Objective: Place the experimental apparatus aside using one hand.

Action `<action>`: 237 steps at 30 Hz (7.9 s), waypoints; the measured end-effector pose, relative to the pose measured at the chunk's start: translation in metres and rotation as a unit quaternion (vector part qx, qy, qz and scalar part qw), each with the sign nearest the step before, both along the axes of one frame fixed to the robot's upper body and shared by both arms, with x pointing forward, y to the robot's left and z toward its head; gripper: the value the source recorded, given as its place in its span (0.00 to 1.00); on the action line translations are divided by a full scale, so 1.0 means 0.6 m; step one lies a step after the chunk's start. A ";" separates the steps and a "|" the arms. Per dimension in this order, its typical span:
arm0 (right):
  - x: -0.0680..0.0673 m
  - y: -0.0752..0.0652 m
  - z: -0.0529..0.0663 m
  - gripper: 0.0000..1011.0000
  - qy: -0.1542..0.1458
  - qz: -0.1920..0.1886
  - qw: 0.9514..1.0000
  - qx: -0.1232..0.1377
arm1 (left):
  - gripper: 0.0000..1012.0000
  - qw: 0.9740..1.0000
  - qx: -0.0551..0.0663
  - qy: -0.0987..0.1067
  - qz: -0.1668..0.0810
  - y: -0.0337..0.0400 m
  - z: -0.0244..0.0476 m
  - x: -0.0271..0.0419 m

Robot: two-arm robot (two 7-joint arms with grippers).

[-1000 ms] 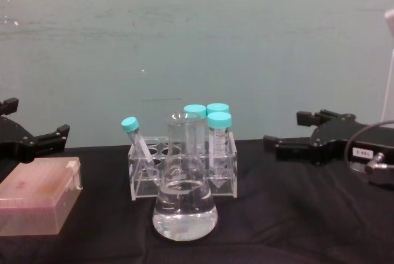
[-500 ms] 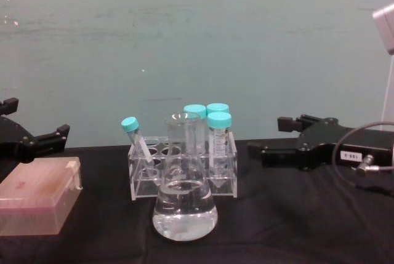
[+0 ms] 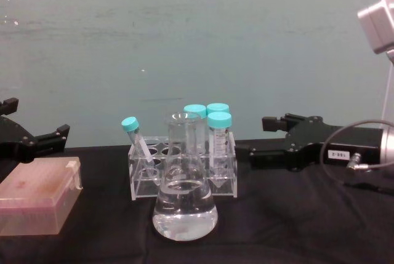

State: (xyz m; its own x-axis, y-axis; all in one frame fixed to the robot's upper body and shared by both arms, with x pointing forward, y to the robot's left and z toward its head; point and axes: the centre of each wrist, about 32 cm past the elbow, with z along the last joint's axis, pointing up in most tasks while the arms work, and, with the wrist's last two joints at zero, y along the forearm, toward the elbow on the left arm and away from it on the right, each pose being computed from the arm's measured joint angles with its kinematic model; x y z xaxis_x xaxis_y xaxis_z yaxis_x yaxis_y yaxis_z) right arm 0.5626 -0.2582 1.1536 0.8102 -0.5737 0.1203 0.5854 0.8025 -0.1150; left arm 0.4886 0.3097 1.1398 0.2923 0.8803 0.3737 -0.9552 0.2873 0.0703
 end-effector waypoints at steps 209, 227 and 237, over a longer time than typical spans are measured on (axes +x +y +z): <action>0.076 0.088 0.016 0.45 0.029 0.109 0.993 0.029 | 0.99 1.000 0.000 0.000 0.000 0.000 0.000 0.000; 0.042 0.025 0.042 0.45 0.008 0.037 0.999 0.033 | 0.99 1.000 0.000 0.000 0.000 0.000 0.000 0.000; 0.027 -0.021 0.047 0.45 0.006 -0.023 0.999 0.034 | 0.99 1.000 0.000 0.000 0.000 0.000 0.000 0.000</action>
